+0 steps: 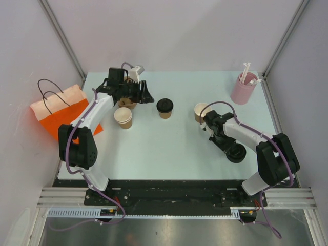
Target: Pack the takeout coffee
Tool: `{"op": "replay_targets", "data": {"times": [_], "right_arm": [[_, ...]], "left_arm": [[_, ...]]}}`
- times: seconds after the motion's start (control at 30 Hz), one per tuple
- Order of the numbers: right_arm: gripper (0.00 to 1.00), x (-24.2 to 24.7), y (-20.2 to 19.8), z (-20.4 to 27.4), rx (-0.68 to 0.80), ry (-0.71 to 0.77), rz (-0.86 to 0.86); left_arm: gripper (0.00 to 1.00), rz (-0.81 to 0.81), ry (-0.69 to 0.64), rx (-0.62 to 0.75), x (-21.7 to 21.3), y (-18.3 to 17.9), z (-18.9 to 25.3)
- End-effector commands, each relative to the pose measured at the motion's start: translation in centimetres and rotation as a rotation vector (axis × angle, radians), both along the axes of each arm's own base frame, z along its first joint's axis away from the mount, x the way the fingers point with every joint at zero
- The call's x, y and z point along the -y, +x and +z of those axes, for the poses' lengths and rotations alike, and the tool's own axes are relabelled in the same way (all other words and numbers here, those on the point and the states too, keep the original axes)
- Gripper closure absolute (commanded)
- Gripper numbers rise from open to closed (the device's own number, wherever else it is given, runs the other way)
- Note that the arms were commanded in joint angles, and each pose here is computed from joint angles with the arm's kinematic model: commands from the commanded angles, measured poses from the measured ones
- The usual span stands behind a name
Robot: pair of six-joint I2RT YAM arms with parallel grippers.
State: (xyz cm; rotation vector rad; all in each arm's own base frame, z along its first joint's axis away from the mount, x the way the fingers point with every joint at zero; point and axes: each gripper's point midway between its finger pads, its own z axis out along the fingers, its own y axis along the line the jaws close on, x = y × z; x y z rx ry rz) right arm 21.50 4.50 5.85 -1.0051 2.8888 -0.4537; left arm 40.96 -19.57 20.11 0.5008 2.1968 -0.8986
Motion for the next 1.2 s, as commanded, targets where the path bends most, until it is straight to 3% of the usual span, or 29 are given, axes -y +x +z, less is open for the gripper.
{"op": "replay_targets", "data": {"times": [0.0,0.3,0.7,1.17], "right_arm": [[0.70,0.4,-0.5,-0.3,-0.015,-0.005,-0.016],[0.76,1.1,-0.7,0.0,-0.003,-0.044,-0.009],[0.71,1.5,-1.7,1.2,0.031,-0.067,0.011],[0.74,1.3,-1.1,-0.4,0.023,-0.058,0.016]], "left_arm": [[0.44,-0.036,-0.027,0.050,0.2,0.0,2.1],[0.45,-0.043,-0.039,0.042,0.4,0.0,2.2],[0.45,-0.055,-0.059,0.018,0.8,0.1,2.0],[0.46,-0.064,-0.062,0.021,0.8,0.0,2.1]]}}
